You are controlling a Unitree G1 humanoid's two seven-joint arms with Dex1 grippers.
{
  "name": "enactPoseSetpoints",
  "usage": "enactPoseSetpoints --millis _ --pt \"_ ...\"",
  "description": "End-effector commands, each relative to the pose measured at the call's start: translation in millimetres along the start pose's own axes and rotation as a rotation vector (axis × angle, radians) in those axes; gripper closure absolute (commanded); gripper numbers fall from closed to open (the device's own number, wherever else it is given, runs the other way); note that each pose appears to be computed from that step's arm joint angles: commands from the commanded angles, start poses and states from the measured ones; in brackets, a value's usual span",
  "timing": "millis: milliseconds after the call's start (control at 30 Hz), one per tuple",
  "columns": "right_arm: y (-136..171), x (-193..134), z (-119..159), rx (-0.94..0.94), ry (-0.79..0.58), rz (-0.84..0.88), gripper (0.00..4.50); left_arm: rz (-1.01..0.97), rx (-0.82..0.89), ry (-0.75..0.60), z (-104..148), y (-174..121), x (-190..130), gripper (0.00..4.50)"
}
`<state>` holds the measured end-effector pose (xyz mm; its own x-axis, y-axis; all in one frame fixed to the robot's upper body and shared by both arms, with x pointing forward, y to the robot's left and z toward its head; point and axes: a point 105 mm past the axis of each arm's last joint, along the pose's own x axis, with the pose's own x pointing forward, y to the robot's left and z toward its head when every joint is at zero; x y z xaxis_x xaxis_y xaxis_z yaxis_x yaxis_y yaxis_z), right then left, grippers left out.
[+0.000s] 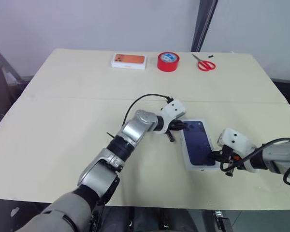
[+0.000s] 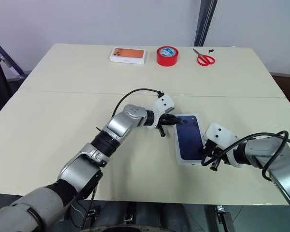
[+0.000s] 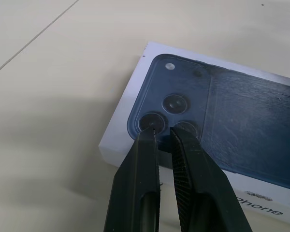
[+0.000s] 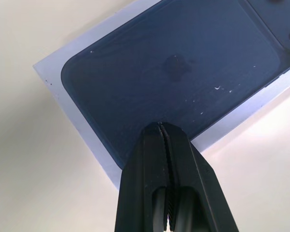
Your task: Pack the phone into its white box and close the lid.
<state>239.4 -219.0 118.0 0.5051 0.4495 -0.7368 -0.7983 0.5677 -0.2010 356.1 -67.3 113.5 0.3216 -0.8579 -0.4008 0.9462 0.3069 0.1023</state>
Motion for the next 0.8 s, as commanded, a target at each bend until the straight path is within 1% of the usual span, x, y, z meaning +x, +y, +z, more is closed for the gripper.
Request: enactPoseSetpoints --millis 33,100,133,167,233,300,400,467,533,667,733,800 --pt "-20.2 -8.2 11.4 -0.005 -0.071 -0.102 4.45 0.059 -0.022 -0.067 6.7 12.7 -10.3 3.99" --pt "-45.6 -19.6 27.7 0.0 -0.185 -0.225 4.45 0.126 -0.017 -0.184 24.7 28.0 -30.1 3.99" --pt "-60.1 -26.9 33.9 0.006 -0.236 -0.292 4.45 0.174 -0.007 -0.243 31.8 36.8 -45.1 3.99" --pt "-72.7 -33.7 38.4 0.032 -0.281 -0.342 4.45 0.22 -0.011 -0.292 34.2 45.1 -64.6 3.99" --pt "-91.2 -44.3 40.9 0.085 -0.343 -0.383 4.45 0.287 -0.005 -0.348 34.4 52.9 -94.2 3.99" --pt "-104.0 -52.7 41.1 0.113 -0.395 -0.404 4.45 0.35 0.012 -0.359 23.6 56.1 -125.3 3.99" --pt "-118.1 -55.6 38.7 0.115 -0.419 -0.408 4.45 0.452 0.008 -0.293 -10.0 57.5 -170.2 3.99" --pt "-119.9 -53.0 39.3 0.111 -0.431 -0.379 4.45 0.514 0.003 -0.23 -34.5 54.2 -196.7 3.99" --pt "-118.2 -49.4 38.9 0.112 -0.443 -0.335 4.45 0.577 -0.034 -0.195 -54.1 50.7 -219.2 3.99" --pt "-113.6 -40.0 40.6 0.101 -0.479 -0.273 4.45 0.694 -0.104 -0.163 -80.8 45.0 -249.3 3.99" --pt "-109.8 -34.4 43.1 0.103 -0.492 -0.235 4.45 0.732 -0.12 -0.154 -87.5 43.7 -255.8 3.99" --pt "-107.0 -29.7 44.7 0.111 -0.498 -0.196 4.45 0.76 -0.136 -0.173 -87.4 44.5 -258.5 3.99"
